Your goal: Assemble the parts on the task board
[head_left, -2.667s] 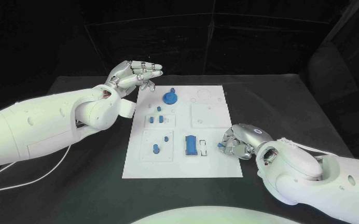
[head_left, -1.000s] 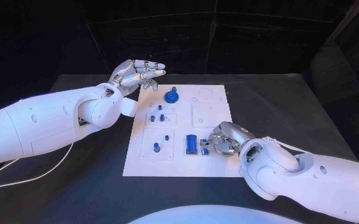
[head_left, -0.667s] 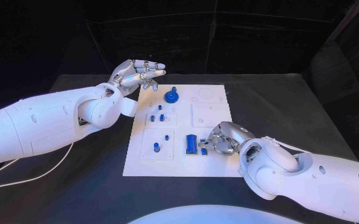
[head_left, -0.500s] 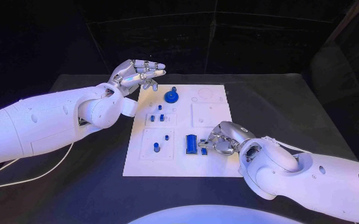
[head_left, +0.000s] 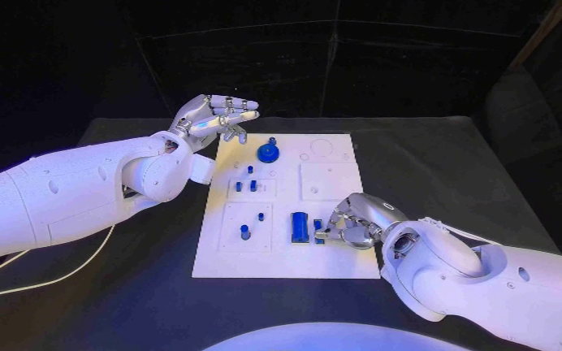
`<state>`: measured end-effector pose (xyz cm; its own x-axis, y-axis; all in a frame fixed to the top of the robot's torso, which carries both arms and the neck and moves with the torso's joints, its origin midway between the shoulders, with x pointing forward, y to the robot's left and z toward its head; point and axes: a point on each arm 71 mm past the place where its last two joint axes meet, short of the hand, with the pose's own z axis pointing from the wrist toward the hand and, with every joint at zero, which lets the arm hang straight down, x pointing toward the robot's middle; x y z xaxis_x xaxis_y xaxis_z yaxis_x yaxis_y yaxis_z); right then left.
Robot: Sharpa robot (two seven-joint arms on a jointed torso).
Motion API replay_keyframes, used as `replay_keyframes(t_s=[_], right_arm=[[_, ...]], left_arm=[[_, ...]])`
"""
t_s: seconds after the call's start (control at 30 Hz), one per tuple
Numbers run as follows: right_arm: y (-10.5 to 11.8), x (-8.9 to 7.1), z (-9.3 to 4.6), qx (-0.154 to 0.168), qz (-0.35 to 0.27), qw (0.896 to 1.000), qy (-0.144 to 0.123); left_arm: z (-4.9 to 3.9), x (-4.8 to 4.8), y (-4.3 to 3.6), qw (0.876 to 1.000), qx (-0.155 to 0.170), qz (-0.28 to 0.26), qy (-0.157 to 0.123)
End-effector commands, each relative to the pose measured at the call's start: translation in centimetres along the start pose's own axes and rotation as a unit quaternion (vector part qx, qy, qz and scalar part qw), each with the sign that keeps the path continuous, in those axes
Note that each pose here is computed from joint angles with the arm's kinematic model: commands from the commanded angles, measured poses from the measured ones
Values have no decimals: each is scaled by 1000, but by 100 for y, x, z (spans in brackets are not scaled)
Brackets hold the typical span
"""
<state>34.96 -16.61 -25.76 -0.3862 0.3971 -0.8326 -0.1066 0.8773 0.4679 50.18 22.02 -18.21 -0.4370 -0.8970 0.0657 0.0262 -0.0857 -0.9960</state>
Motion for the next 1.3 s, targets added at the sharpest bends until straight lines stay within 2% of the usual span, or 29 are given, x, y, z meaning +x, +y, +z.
replay_keyframes(t_s=[0.03, 0.47, 0.87, 1.13, 1.3], right_arm=[[33, 11, -21, -17, -9, 1000, 14], [-22, 36, 13, -3, -20, 999, 30], [-82, 41, 112, 12, -25, 999, 20], [-45, 51, 120, 2, -21, 1000, 19], [-17, 14, 69, -26, 8, 1000, 10]], left_arm=[[5, 8, -10, 1000, 2, -3, 5], [4, 10, -9, 1000, 2, -3, 5], [6, 11, -9, 1000, 3, -3, 4], [10, 15, -8, 1000, 2, -3, 5], [1, -2, -10, 1000, 3, -2, 3]])
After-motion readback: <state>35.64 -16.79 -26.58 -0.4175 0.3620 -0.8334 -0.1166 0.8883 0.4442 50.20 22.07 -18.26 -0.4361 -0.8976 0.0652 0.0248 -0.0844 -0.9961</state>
